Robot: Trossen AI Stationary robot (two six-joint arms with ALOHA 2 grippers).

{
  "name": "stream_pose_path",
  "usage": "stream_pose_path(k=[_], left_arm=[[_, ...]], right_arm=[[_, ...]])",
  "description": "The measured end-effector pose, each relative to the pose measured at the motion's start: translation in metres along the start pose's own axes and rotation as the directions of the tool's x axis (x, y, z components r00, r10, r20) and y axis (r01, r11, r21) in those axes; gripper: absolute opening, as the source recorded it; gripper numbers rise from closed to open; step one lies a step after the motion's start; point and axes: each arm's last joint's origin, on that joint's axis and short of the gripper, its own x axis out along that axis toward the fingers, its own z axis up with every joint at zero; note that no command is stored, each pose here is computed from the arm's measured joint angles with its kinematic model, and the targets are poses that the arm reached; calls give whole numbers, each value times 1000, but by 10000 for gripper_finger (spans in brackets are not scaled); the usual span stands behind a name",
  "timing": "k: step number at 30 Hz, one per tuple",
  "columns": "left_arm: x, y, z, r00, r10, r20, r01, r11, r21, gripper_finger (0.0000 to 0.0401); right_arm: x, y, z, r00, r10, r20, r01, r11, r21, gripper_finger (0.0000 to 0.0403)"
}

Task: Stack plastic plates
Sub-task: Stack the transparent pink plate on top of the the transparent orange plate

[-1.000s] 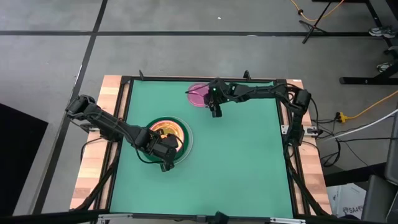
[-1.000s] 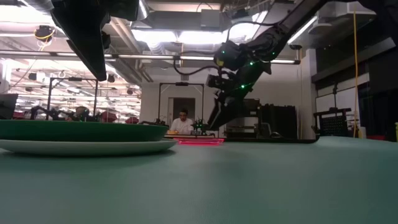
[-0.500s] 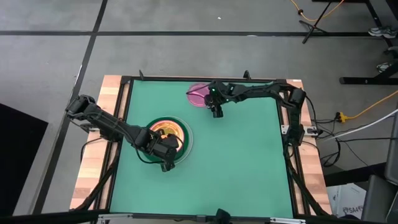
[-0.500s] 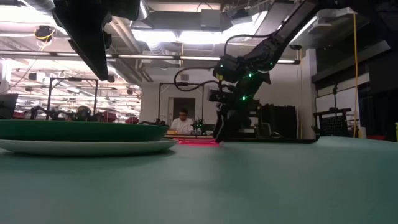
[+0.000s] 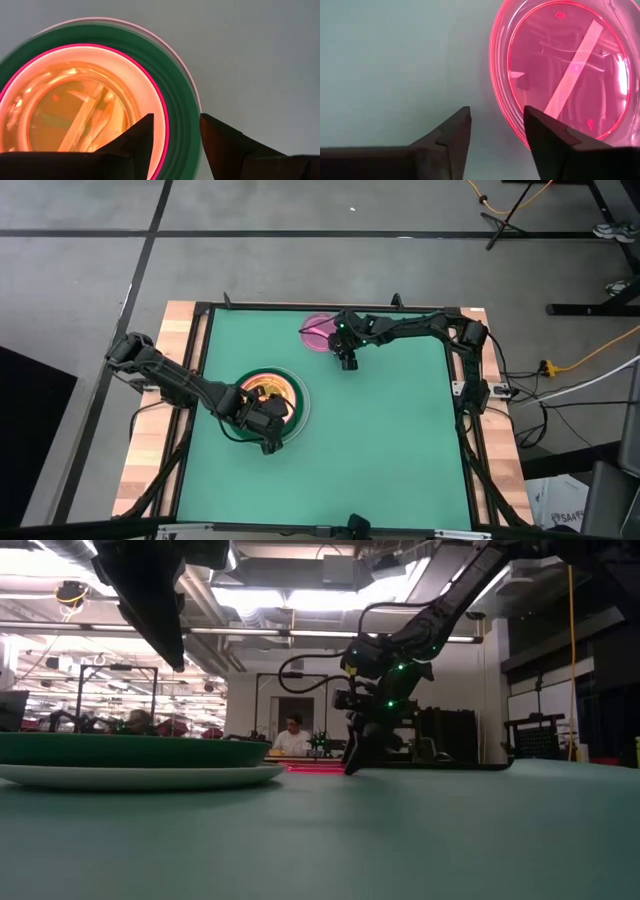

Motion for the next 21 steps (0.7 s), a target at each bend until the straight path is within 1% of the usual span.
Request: stream_pose_path(k=[6,17,21], left_arm=[[0,0,0,1000,0,0,0,1000,0,153],[0,0,0,1000,-1,1,1,1000,-1,153],[0,0,0,1000,-2,2,2,1000,-1,153]], right_arm=[[0,0,0,1000,-4,-3,4,1000,-1,138],[1,0,0,1000,-7,-5,7,1000,0,107],[1,0,-1,1000,-8,-6,8,1000,0,89]])
